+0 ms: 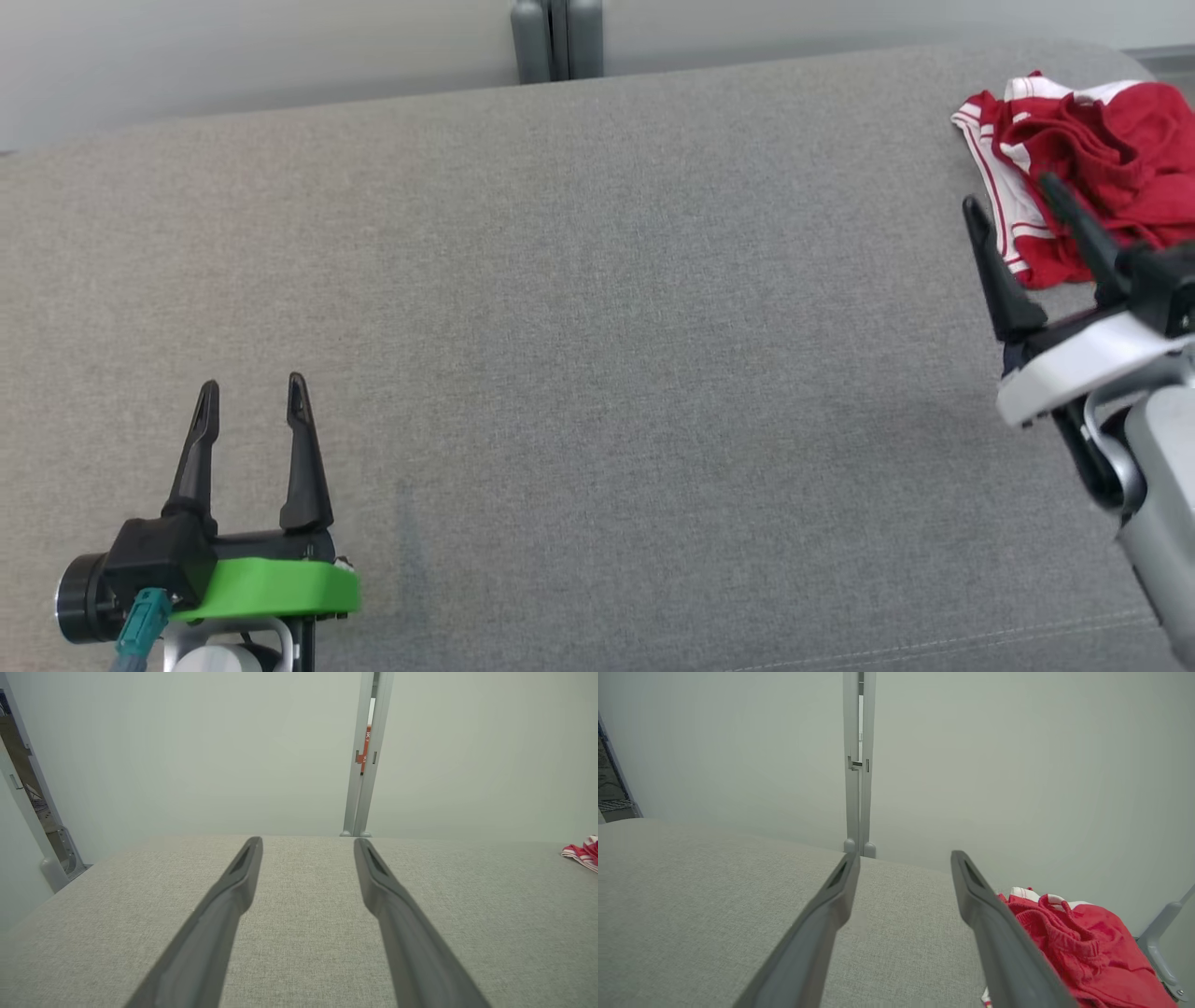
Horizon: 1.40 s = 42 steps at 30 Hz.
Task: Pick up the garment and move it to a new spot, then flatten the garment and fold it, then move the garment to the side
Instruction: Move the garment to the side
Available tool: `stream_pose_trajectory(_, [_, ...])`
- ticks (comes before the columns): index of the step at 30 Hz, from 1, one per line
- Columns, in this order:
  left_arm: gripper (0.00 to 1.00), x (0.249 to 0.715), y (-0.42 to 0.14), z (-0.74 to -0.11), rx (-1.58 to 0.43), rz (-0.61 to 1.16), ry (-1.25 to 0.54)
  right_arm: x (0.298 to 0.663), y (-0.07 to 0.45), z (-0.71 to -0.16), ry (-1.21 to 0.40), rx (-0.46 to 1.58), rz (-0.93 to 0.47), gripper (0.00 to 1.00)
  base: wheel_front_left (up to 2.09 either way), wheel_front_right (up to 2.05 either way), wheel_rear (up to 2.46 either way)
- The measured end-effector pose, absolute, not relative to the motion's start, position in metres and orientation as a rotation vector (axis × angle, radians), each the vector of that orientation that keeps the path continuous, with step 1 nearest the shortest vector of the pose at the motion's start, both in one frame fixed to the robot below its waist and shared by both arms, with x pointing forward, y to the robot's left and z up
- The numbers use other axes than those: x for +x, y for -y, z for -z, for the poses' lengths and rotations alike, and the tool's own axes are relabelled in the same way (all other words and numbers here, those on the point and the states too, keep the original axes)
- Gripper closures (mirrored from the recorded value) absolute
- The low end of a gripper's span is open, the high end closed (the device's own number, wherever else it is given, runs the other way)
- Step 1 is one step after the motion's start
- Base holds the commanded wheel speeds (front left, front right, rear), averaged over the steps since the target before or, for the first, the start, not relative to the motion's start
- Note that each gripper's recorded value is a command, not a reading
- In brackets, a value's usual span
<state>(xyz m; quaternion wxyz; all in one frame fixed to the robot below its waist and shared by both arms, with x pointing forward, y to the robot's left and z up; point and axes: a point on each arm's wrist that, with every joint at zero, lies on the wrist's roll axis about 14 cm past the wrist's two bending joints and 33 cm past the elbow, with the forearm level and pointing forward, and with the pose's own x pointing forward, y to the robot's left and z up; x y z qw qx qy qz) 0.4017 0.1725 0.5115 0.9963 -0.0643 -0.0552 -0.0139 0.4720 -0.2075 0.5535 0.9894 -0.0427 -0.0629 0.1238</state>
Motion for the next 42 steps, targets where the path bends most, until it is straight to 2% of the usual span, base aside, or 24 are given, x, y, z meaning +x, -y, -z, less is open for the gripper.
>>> stream_pose_trajectory(20, [0.00, 0.365, -0.192, -0.519, -0.112, 0.012, 0.122, 0.384, 0.192, -0.543, 0.163, 0.073, -0.177, 0.00, 0.00, 0.00, 0.00])
stream_pose_trajectory(42, [0.00, 0.354, -0.202, -0.508, -0.131, -0.024, 0.090, 0.374, 0.176, -0.529, 0.146, 0.175, -0.123, 0.00, 0.00, 0.00, 0.00])
